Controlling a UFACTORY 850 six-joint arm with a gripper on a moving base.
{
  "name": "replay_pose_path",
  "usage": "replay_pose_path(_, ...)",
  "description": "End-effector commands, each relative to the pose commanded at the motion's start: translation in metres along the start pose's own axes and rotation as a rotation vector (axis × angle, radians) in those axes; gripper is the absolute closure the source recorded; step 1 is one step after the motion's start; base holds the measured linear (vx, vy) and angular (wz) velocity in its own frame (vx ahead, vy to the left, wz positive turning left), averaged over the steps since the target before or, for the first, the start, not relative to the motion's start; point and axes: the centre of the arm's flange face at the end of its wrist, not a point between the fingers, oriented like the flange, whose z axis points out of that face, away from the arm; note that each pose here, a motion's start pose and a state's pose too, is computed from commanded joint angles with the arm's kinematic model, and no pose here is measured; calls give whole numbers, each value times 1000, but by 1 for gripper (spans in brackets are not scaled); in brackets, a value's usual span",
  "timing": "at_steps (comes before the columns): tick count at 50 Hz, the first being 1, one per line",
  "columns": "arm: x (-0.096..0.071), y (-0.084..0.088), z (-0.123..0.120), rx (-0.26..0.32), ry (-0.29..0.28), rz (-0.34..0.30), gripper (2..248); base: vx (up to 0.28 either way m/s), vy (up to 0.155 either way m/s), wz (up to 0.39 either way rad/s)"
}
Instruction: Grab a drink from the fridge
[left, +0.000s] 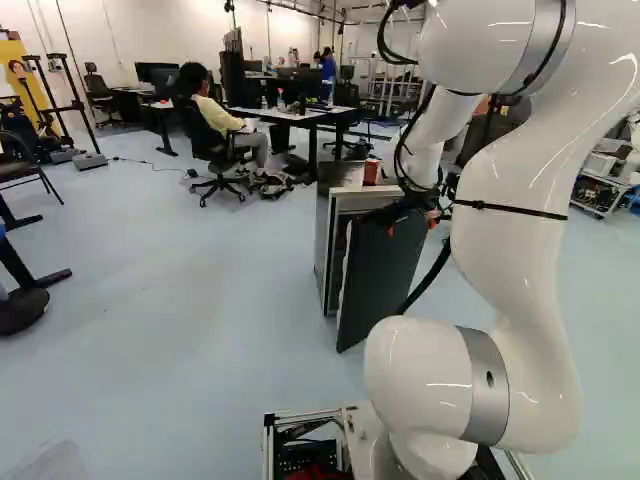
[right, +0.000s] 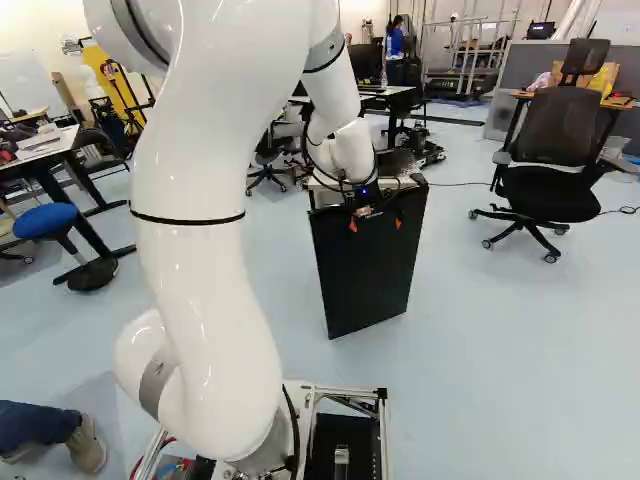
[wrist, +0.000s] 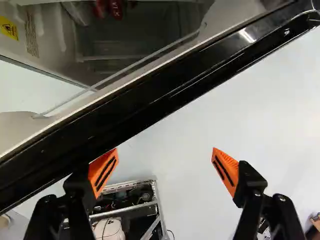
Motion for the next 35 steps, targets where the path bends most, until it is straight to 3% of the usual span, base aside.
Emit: replay_pose_path(35, 30, -25, 3, 9, 27, -50, 3, 0, 0, 0)
